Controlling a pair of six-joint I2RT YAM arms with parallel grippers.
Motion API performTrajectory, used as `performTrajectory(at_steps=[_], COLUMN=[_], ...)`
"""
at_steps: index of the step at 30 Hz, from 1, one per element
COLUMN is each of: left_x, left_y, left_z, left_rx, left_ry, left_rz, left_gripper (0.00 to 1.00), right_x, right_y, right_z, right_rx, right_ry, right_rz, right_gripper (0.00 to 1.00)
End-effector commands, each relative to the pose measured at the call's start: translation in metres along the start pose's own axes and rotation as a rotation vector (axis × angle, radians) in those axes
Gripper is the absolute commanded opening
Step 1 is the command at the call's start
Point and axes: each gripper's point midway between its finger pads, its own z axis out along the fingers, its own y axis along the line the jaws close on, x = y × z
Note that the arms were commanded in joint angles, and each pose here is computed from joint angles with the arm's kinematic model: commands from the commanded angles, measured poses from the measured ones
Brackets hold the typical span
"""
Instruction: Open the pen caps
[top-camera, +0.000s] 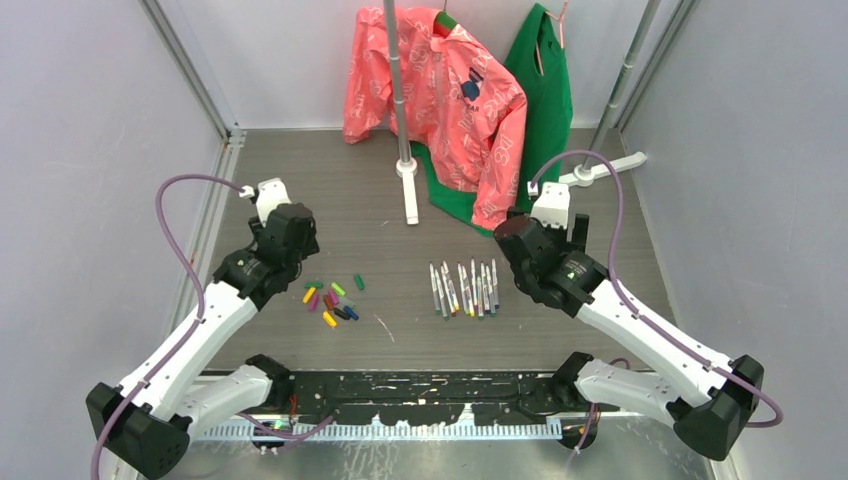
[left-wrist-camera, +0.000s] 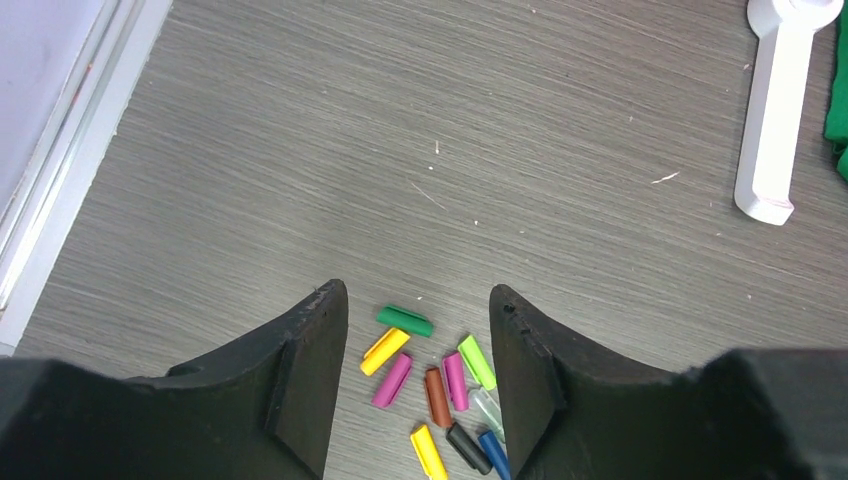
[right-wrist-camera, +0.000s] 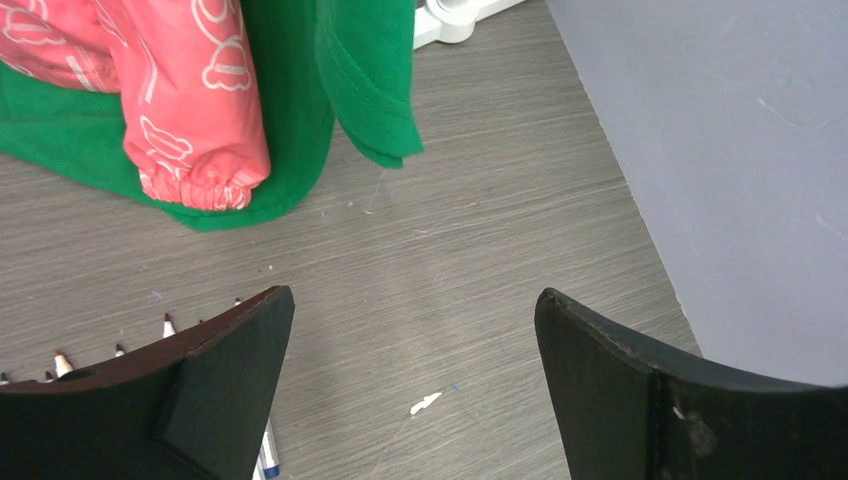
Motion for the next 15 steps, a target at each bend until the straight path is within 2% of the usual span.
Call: performTrajectory(at_steps=[1,10,15], left_x=[-0.0156,-0.0123,-0.0115], left_y=[0.0012,0.0044,0.0064], left_z=[0.0011,0.0013,-0.0002], left_rx=[-0.011,-0.007,-0.007], left_ry=[-0.070,-0.063,-0.061], left_rz=[-0.021,-0.029,-0.041], left_gripper=[0.55,0.55,0.55], right_x=[-0.0064,-0.0090,-0.0140], right_y=[-0.0099,-0.0104,-0.0145], right_z=[-0.0008,-0.0020,-0.0055], right_rx=[0.035,0.031,0.023], right_ry=[-0.046,-0.046,-0.068], right_rz=[0.069,0.084,0.140], right_gripper=[0.95,0.95,1.00])
